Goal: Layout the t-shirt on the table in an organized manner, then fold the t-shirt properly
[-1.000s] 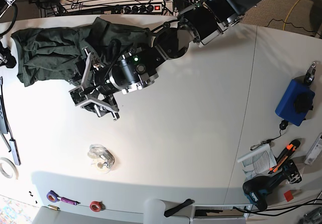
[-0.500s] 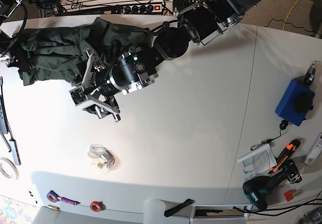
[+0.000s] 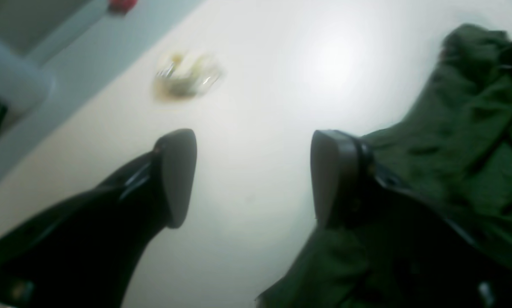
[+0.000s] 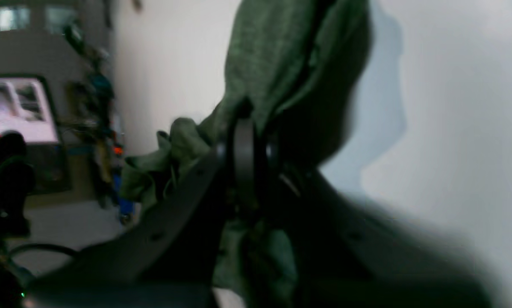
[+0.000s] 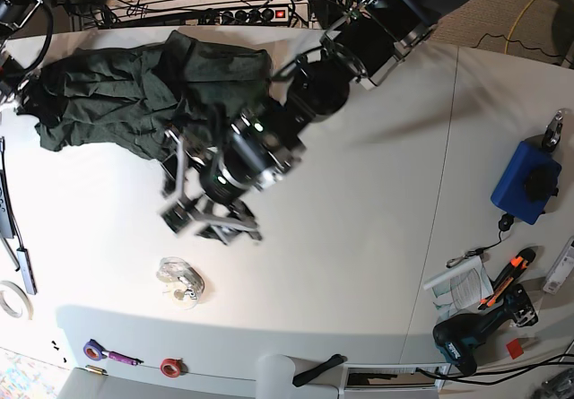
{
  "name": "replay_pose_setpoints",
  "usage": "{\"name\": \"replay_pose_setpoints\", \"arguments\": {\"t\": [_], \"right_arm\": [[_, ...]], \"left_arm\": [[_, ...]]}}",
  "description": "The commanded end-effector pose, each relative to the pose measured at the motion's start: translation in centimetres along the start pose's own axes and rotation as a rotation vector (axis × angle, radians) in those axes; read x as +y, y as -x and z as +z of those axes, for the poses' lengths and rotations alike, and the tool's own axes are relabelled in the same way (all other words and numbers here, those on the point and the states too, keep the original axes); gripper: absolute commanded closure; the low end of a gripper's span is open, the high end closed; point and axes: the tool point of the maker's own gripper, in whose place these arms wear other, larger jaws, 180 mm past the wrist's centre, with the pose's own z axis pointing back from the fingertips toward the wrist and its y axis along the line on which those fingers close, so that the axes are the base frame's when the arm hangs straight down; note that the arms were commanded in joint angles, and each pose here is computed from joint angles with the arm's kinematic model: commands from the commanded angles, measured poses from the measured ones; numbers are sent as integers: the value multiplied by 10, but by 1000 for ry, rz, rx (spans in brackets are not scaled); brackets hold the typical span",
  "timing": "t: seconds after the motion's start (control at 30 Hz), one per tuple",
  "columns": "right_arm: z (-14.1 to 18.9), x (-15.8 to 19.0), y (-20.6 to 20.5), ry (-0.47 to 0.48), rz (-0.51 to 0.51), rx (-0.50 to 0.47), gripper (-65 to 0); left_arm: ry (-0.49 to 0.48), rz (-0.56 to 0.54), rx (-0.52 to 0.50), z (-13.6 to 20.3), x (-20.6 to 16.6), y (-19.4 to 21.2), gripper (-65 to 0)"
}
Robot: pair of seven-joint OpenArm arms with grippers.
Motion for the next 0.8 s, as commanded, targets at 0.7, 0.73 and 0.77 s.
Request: {"name": "replay_pose_setpoints", "arguments": {"t": [0.7,0.73,0.77], "right_arm": [[3,250,112,-305,885,-40,0],[1,251,116,-276,904,-40,0],[-2,248,120,-240,917,-31,0]], "left_arm": [[-137,194,143,37,94,98,-418],[-134,198,149,37,92,100,-418],[-133,201,153,38,91,103,-418]]}}
